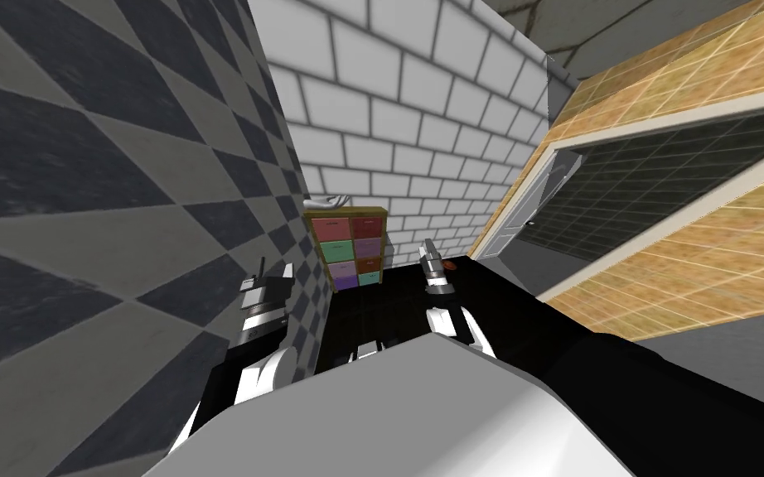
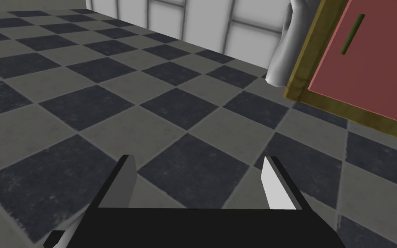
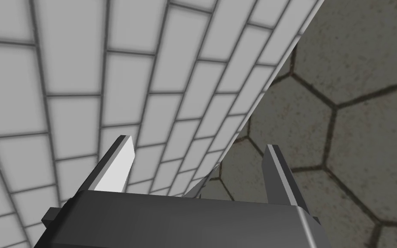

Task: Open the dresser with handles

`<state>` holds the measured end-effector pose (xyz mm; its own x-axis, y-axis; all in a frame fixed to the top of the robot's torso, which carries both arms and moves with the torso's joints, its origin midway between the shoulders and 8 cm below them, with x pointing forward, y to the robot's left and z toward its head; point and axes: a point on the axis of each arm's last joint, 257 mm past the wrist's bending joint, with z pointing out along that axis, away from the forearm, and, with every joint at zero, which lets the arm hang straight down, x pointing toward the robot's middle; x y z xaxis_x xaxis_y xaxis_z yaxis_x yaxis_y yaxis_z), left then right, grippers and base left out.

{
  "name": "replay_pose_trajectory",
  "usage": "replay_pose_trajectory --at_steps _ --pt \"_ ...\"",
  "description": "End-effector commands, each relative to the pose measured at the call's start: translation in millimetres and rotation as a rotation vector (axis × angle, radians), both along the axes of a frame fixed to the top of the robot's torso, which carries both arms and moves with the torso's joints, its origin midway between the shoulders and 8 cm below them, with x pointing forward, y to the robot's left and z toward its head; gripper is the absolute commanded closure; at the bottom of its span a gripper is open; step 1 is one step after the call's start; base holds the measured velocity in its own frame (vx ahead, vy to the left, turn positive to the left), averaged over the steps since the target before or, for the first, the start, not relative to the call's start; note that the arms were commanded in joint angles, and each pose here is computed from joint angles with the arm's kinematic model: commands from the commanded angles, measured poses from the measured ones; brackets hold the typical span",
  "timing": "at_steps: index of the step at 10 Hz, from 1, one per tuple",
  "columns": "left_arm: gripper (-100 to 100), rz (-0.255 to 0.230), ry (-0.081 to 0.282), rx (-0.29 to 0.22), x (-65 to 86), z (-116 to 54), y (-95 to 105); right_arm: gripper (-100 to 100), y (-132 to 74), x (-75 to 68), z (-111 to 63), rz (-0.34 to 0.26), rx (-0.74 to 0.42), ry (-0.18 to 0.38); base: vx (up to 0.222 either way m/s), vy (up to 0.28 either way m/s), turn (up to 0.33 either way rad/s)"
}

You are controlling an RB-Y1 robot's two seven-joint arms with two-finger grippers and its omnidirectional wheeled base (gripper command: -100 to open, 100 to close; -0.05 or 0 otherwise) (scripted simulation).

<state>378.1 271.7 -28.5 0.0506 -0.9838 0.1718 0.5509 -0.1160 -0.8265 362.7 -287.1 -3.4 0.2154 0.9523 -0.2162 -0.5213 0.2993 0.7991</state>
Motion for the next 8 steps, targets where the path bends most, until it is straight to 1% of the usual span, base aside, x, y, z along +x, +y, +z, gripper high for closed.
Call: replay_pose_trajectory --at_steps 1,2,5,8 --pt "0 0.000 0.000 0.000 0.0 0.0 0.0 0 0.0 0.0 0.0 0.000 0.000 0.000 0.000 0.000 0.000" --pt "-100 -0.019 0.011 0.039 1.3 -3.8 -2.9 0 0.0 0.0 0.0 0.000 0.000 0.000 0.024 -0.014 -0.005" --pt "-100 -0.048 0.040 0.108 5.3 -17.1 -6.5 0 -0.1 0.1 -0.3 0.000 0.000 0.001 0.062 -0.041 -0.008" --pt "-100 -0.061 0.072 0.152 10.4 -36.2 -6.2 0 0.0 0.1 -0.3 0.000 0.000 0.001 0.107 -0.076 -0.012"
